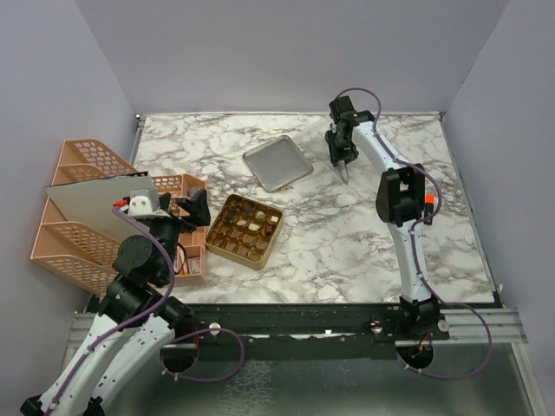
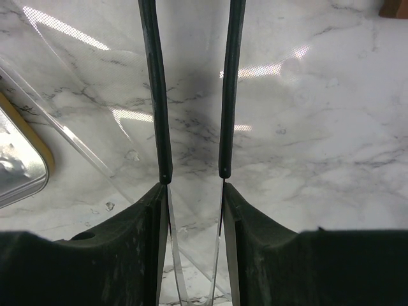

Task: Pack the chocolate
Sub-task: Pick up the fake chocolate from the plate.

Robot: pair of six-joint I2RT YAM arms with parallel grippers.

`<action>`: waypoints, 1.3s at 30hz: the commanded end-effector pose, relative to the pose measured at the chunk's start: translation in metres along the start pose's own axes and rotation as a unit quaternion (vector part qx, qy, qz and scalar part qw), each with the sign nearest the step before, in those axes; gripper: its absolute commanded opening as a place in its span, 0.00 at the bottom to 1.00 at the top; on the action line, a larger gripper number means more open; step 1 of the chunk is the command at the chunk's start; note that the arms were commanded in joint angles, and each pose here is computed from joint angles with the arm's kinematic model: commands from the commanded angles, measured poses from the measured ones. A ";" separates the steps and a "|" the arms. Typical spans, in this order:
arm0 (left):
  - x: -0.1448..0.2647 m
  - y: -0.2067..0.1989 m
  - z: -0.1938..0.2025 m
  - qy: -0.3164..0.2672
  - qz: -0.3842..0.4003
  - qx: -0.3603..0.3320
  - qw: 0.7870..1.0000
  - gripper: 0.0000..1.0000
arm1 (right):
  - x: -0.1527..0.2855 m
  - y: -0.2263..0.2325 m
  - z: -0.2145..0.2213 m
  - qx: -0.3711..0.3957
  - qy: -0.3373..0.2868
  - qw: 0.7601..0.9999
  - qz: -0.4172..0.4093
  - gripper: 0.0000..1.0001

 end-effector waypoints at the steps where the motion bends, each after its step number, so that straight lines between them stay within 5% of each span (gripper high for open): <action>1: 0.001 0.004 0.000 -0.006 -0.012 0.000 1.000 0.99 | 0.012 -0.002 -0.017 0.003 -0.032 0.999 0.000 0.40; 12: 0.001 0.004 0.000 -0.006 -0.013 -0.001 1.000 0.99 | 0.013 -0.002 -0.019 0.006 -0.037 0.999 -0.001 0.21; 18: 0.001 0.004 0.000 -0.006 -0.013 -0.001 1.000 0.99 | 0.022 -0.002 -0.020 0.011 -0.043 0.999 -0.011 0.22; 24: 0.002 0.004 0.000 -0.006 -0.012 0.000 1.000 0.99 | 0.017 -0.003 -0.016 0.017 -0.032 0.999 -0.008 0.35; 39: 0.001 0.004 0.000 -0.005 -0.014 0.000 1.000 0.99 | 0.006 -0.002 -0.011 0.021 -0.017 1.000 -0.012 0.37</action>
Point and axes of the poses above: each gripper's point midway between its finger pads, its own x axis back along the fingers, its own y axis along the line the jaws close on, z = x × y, the point moved 8 cm from there along x, back along the fingers, and after that the axes turned 13 degrees about -x, right-handed, at the moved point
